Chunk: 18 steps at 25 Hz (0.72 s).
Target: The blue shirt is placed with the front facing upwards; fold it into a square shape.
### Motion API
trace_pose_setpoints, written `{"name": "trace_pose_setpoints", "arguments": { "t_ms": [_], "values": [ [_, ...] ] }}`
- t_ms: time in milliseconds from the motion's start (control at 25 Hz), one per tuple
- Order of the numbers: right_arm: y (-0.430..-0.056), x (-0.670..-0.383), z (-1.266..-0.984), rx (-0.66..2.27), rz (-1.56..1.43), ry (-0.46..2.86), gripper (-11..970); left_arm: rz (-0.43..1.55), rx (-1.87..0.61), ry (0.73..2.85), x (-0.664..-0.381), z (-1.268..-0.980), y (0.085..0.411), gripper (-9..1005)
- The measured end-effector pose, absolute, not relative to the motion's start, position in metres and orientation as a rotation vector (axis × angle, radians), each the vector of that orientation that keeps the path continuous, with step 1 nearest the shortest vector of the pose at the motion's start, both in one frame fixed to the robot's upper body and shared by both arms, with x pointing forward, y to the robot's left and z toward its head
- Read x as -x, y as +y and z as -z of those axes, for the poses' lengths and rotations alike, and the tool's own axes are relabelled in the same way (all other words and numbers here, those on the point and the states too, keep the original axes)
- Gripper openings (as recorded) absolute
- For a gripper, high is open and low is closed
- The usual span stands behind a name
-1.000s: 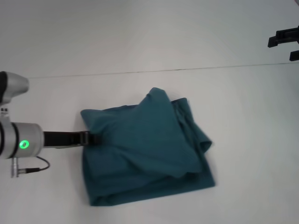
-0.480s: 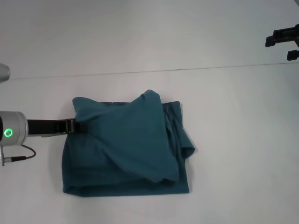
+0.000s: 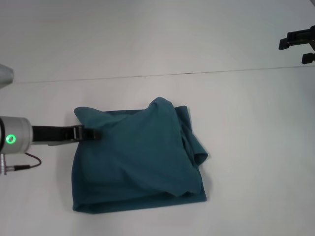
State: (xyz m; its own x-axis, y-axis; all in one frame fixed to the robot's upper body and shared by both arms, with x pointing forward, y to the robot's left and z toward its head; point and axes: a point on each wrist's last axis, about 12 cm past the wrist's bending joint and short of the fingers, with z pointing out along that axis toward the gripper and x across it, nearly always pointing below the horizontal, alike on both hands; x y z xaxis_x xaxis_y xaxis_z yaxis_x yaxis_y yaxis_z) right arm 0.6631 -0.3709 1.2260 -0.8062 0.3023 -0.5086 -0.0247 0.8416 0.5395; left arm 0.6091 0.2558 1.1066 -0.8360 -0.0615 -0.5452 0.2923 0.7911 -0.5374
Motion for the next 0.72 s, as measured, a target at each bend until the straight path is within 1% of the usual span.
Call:
{"name": "trace_pose_setpoints", "arguments": {
  "t_ms": [160, 280, 320, 360, 520, 600, 720],
  "values": [
    [-0.371, -0.663, -1.226, -0.201, -0.723, 2.418, 928, 0.860, -0.032, 2.357, -0.606, -1.122, 0.280, 322],
    [-0.371, -0.662, -1.225, -0.203, -0.723, 2.417, 927, 0.972, 0.110, 2.290, -0.600, -1.129, 0.294, 458],
    [-0.371, -0.662, -1.225, -0.201, -0.722, 2.418, 927, 0.972, 0.110, 2.290, -0.600, -1.129, 0.294, 504],
    [-0.372, -0.662, -1.225, -0.199, -0.721, 2.417, 927, 1.137, 0.205, 2.243, -0.594, -1.126, 0.296, 549],
    [-0.371, -0.662, -1.224, -0.194, -0.723, 2.417, 928, 1.306, 0.266, 2.226, -0.590, -1.110, 0.284, 643],
    [-0.370, -0.661, -1.223, -0.191, -0.725, 2.419, 928, 1.327, 0.285, 2.229, -0.590, -1.101, 0.276, 690],
    [-0.368, -0.661, -1.222, -0.187, -0.727, 2.422, 928, 1.291, 0.329, 2.245, -0.591, -1.085, 0.268, 761]
  ]
}}
